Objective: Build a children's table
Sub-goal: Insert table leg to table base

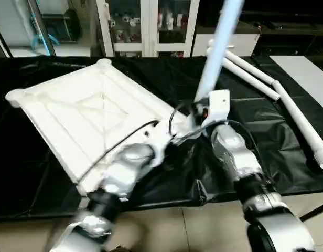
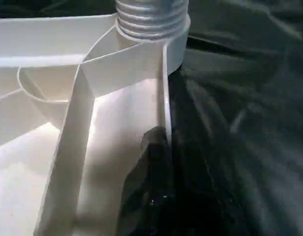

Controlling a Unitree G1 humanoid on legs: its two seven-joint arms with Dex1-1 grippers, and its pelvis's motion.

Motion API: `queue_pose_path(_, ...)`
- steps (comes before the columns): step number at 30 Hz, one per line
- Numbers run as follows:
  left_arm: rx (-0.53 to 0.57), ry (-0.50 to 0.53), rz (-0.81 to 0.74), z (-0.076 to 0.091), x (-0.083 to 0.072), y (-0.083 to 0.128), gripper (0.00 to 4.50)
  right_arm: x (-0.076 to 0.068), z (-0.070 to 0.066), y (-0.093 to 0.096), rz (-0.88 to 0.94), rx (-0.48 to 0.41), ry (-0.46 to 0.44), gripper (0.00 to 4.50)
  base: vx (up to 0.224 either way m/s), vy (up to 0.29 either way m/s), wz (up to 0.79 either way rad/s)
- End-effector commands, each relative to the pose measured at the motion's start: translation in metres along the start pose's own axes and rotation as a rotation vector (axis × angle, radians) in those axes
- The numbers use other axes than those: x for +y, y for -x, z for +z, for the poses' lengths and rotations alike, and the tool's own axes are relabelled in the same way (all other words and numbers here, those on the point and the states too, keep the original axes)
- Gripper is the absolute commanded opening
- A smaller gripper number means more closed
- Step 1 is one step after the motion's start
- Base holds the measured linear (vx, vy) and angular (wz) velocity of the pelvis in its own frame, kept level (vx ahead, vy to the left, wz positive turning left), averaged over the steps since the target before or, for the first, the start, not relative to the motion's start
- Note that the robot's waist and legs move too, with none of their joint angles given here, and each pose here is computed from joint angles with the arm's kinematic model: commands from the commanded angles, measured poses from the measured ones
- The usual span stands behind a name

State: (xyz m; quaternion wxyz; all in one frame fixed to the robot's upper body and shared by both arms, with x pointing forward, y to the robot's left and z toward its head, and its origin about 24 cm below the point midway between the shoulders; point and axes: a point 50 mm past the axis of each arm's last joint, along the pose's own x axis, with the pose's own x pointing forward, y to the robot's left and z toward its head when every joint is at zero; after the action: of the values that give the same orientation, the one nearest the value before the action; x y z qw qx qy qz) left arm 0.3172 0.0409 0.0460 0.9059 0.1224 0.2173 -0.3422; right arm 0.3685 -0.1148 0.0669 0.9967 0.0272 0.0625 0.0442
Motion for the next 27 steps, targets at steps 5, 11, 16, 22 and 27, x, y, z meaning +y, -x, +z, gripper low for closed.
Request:
queue_pose_path(5, -0.153, 0.091, 0.225, 0.035, 0.019, 0.003, 0.00, -0.036, -0.059, 0.015, -0.326, 0.246, -0.038, 1.83, 0.021, 0.005, 0.00)
queue_pose_path(11, -0.132, 0.111, 0.240, 0.033, 0.021, 0.003, 0.00, -0.032, -0.061, 0.013, -0.347, 0.256, -0.055, 1.83, 0.011, -0.002, -0.01)
queue_pose_path(16, -0.124, 0.118, 0.228, 0.032, 0.017, 0.001, 0.00, -0.028, -0.062, 0.012, -0.328, 0.266, -0.061, 1.83, 0.000, 0.000, 0.00)
queue_pose_path(22, -0.140, 0.080, 0.115, 0.031, 0.012, 0.002, 0.00, -0.010, -0.057, 0.006, -0.114, 0.243, -0.070, 1.83, 0.000, 0.000, 0.00)
queue_pose_path(27, -0.045, -0.036, -0.106, 0.003, 0.020, 0.021, 0.00, 0.007, -0.053, 0.012, 0.354, 0.253, 0.026, 1.83, 0.000, 0.000, 0.00)
